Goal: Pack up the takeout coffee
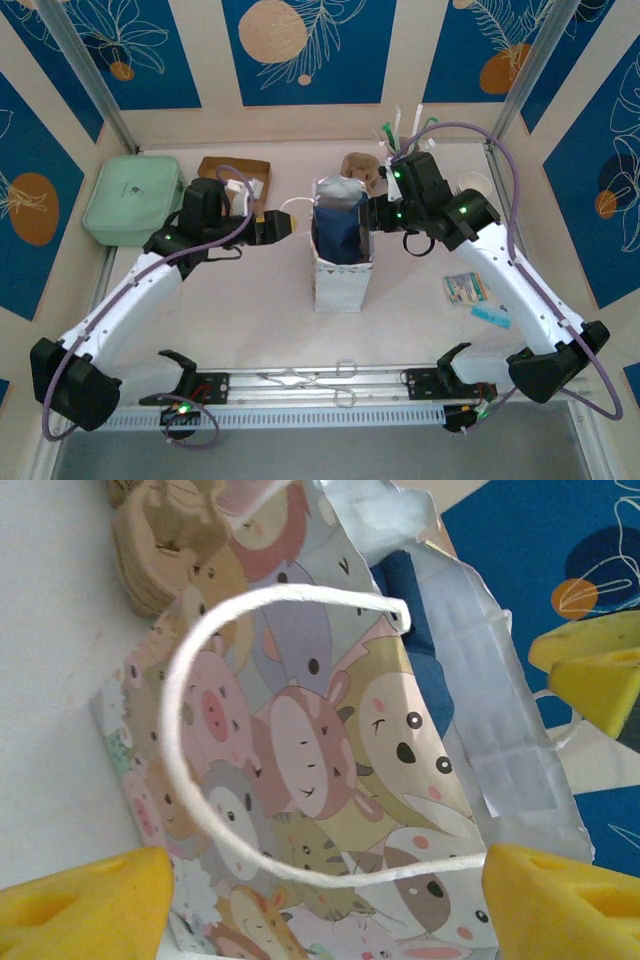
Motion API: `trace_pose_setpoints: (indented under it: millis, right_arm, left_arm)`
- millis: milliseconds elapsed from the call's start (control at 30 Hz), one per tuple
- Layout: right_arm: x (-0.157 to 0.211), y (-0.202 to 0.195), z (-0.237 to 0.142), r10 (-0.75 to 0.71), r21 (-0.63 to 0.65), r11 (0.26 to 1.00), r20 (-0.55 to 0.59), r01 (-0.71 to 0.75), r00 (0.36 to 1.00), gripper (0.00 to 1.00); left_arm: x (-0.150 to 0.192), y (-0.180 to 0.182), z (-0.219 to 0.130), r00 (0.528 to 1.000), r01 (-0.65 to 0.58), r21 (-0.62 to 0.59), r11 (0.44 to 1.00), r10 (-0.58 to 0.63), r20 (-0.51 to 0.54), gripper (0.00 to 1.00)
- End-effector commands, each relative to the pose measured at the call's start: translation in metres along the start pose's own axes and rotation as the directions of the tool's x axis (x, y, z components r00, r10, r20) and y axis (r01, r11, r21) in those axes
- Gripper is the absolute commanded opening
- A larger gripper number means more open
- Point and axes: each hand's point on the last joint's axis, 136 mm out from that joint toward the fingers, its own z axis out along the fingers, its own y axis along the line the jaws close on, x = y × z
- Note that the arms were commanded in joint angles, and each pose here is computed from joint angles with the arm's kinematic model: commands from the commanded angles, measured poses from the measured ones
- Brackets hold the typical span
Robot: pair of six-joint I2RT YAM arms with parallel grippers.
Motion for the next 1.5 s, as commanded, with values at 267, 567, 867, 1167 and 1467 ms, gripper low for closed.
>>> trace_pose_setpoints:
  millis: [267,567,867,1167,1467]
  right_arm:
    - [0.008,0.004,0.022,0.008,-0.019,1.0,-0.069,-0.009,0.998,0.26]
    - [0.004,0.005,0.027,0.011,-0.026,1.0,-0.066,-0.012,0.998,0.04]
    - [-0.009,0.001,0.028,0.028,-0.019,0.999,-0.037,-0.029,0.999,0.02]
    - [-0.027,-0.002,0.031,0.048,-0.024,0.999,-0.007,-0.048,0.999,0.02]
    - [-0.027,0.004,0.023,0.037,-0.046,0.998,-0.001,-0.037,0.999,0.3]
  left_arm:
    - [-0.001,-0.009,0.017,0.999,0.031,0.081,0.996,-0.032,0.011,0.65]
    - [-0.004,-0.008,0.02,0.999,0.036,0.078,0.996,-0.038,0.019,0.51]
    - [-0.009,-0.004,0.024,1.0,0.017,0.05,0.999,-0.018,0.015,0.45]
    - [-0.023,0.0,0.027,1.0,0.0,0.033,0.999,-0.001,0.018,0.41]
    - [-0.028,0.005,0.012,0.999,-0.021,-0.016,1.0,0.022,0.037,0.63]
